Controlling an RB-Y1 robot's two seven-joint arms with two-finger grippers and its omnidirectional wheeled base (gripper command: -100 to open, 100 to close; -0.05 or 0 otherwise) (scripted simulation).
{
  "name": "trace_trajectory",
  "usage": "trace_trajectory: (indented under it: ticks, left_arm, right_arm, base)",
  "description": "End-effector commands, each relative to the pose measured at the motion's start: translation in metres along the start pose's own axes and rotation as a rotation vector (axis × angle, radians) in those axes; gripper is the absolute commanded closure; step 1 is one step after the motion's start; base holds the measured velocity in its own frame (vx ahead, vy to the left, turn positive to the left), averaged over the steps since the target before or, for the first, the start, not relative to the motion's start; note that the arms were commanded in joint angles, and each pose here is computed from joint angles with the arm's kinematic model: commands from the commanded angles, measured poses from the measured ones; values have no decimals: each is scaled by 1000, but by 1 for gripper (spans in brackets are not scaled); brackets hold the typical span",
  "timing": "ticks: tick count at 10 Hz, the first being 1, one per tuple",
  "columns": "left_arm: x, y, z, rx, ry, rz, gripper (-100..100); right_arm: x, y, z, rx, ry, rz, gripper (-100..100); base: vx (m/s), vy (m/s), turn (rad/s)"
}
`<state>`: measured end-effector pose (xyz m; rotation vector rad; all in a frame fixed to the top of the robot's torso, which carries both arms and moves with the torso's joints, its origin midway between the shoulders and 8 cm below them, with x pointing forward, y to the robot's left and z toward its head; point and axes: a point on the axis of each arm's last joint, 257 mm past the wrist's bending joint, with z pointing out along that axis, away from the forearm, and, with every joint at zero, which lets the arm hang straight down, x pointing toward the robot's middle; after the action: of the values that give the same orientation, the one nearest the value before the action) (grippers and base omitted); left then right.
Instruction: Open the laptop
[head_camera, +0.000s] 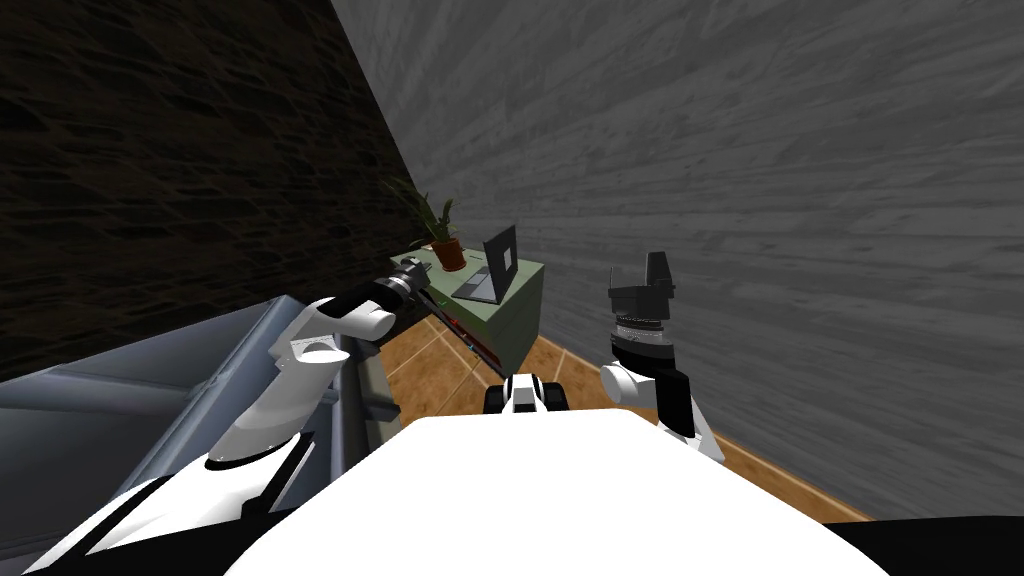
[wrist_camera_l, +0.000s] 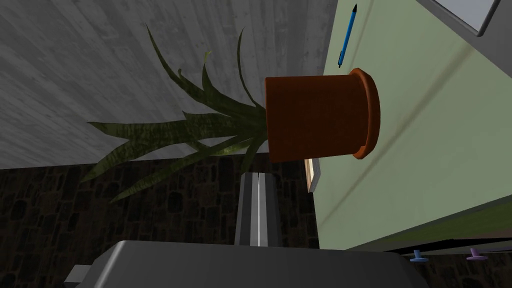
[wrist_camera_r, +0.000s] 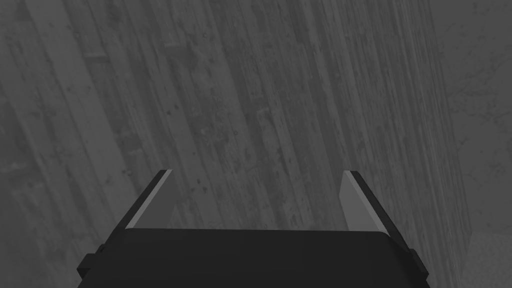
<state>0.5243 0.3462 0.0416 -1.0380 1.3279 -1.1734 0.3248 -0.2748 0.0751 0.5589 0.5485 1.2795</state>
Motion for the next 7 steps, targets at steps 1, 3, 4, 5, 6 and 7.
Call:
trace_trajectory:
  ticks: [1, 3, 4, 5, 6, 7]
  left_arm:
    - [22, -13, -9, -1, 46, 11, 100]
    - [44, -20, -19, -22, 93, 23, 100]
    - [50, -24, -22, -11, 106, 28, 100]
    - [65, -29, -29, -18, 136, 37, 100]
    - [73, -28, -34, -37, 153, 43, 100]
    - [80, -32, -37, -27, 167, 48, 100]
  right_arm:
    - [0, 0, 0, 0, 0, 0, 0]
    - [0, 0, 0, 0, 0, 0, 0]
    - [0, 0, 0, 0, 0, 0, 0]
    - [0, 0, 0, 0, 0, 0, 0]
    - [0, 0, 0, 0, 0, 0, 0]
    - [0, 0, 0, 0, 0, 0, 0]
  base:
    - [32, 8, -10]
    - [35, 11, -26]
    - [31, 6, -8]
    - [32, 3, -18]
    - [21, 2, -14]
    - [0, 0, 0]
